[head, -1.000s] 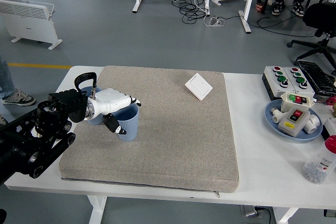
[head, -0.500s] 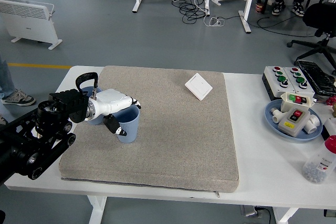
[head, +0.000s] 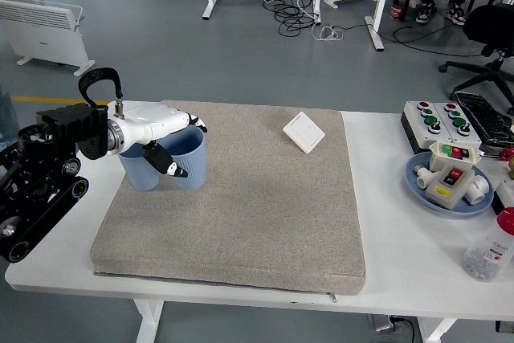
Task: Push cup pick cup insert cup
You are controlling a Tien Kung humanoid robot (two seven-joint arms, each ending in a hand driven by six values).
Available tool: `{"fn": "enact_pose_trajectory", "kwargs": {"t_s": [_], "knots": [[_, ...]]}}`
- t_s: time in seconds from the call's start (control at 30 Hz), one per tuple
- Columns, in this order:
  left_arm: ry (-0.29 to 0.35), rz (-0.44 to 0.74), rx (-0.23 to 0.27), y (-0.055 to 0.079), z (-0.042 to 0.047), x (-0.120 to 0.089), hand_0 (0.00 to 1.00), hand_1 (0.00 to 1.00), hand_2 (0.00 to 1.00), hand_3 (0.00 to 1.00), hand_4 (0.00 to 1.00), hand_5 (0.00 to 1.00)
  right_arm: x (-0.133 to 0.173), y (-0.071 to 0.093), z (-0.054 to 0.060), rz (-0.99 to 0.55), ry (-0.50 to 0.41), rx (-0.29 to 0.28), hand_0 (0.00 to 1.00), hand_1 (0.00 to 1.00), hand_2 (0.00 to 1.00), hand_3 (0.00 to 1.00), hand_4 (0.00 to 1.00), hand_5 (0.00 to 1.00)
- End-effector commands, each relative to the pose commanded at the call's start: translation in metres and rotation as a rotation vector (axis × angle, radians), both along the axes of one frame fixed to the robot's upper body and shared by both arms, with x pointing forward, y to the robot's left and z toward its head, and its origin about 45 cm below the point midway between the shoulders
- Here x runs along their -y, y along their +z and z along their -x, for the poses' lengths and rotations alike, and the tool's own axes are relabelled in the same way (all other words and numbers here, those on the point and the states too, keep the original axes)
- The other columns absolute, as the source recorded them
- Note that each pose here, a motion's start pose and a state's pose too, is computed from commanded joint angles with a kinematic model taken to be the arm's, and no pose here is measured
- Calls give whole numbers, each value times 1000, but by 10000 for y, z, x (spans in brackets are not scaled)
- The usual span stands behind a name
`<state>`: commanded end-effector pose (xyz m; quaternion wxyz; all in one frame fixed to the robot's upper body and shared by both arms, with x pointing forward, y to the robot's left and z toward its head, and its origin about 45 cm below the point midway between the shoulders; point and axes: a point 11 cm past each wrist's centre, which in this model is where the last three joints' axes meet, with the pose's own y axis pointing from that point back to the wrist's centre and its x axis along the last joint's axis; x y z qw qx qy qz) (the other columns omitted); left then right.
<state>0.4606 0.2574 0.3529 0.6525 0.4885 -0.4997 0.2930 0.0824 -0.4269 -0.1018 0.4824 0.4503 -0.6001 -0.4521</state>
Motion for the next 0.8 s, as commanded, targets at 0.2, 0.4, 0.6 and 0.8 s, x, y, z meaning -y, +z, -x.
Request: {"fn": "enact_pose_trajectory", "kwargs": {"t_s": [0.2,0.4,0.6,0.8], "knots": [[92,31,77,411,-129,-326,449,441,417,408,498,2,9,2,7,1,-2,-2,787,701,712,586,158,488],[197,-13,83,440,-302,-593,455,449,427,419,516,2,4,-5,36,1,-6,-7,786,701,712,587,159,488],[245,-40,60,343,-390,-705,459,452,431,425,527,2,1,-9,49,1,-7,-9,786,701,711,586,158,488],[248,-39,35,255,-421,-701,457,454,433,427,545,2,-4,-12,56,1,-8,-9,786,701,711,586,158,488]]}}
